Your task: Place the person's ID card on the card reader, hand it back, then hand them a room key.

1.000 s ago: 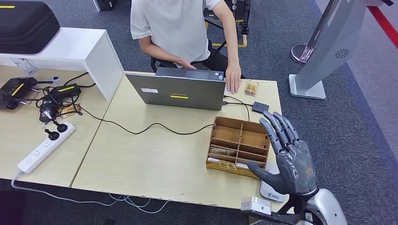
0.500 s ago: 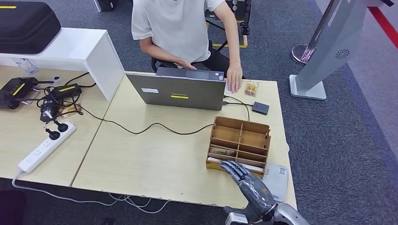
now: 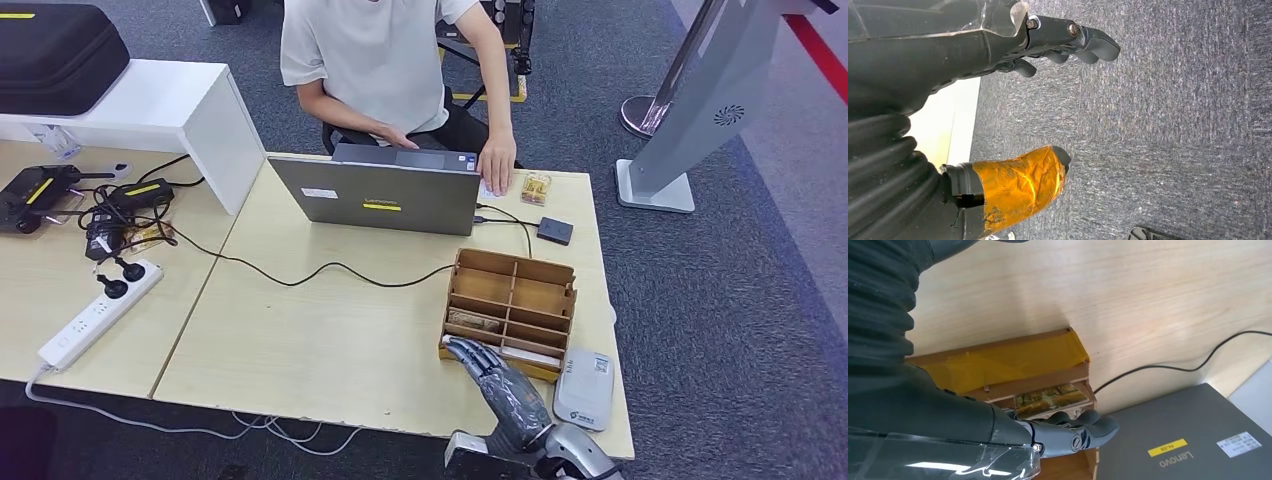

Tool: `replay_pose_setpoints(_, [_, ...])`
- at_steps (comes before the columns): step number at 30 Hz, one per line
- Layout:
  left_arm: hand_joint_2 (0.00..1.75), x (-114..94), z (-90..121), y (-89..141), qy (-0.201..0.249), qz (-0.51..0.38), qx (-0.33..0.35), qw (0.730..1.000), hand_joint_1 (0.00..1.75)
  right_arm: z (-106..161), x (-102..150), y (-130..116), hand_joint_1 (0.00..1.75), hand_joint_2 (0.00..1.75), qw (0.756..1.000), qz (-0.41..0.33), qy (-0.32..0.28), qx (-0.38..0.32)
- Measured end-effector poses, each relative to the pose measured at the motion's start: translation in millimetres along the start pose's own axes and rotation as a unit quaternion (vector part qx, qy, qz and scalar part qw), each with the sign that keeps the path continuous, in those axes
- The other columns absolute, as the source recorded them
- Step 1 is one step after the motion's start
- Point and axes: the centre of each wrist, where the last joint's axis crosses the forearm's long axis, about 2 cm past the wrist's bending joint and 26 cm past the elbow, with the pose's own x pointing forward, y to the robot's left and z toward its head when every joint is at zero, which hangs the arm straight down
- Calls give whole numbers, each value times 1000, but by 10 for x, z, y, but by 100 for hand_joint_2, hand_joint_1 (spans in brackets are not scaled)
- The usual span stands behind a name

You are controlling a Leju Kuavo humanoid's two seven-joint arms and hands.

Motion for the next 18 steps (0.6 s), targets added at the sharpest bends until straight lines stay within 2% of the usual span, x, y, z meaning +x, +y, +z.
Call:
replay_pose_setpoints(7, [175,0,0,-2,0,-1,-1,1000,0,-159,81,7,0,175,1000,-4,-7,-12])
replay_pose_setpoints(18, [175,-1,0,-2,0,-3,-1,1000,0,-195,96,26,0,175,1000,-7,-7,-12])
